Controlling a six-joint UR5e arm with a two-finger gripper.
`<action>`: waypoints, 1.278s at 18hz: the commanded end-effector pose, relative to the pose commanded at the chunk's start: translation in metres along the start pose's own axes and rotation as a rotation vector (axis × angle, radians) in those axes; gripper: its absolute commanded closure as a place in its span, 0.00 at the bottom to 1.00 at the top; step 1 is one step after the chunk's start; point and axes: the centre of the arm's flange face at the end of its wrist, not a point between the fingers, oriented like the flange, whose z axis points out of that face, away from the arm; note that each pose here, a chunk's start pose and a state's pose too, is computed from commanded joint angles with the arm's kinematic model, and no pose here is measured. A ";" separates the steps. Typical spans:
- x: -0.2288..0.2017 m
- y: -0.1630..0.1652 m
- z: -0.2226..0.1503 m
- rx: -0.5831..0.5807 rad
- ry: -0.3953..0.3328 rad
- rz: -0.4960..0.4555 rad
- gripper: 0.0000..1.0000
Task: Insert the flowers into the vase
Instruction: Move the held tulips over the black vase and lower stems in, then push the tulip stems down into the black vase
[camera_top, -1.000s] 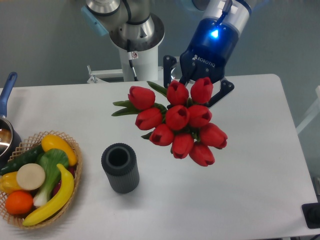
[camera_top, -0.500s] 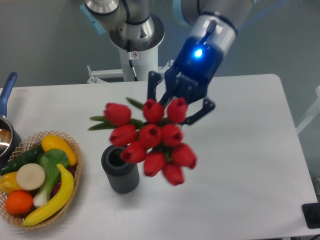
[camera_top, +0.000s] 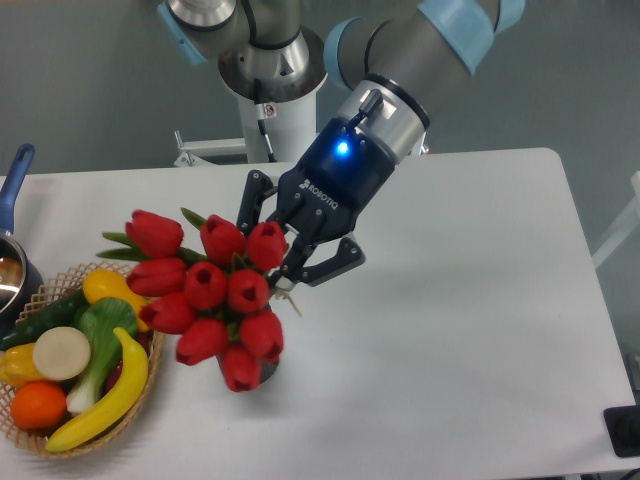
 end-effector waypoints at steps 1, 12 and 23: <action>-0.003 0.007 0.007 0.017 0.025 -0.005 0.64; -0.003 0.051 0.025 0.193 0.174 -0.021 0.66; 0.004 0.087 0.018 0.187 0.161 -0.074 0.66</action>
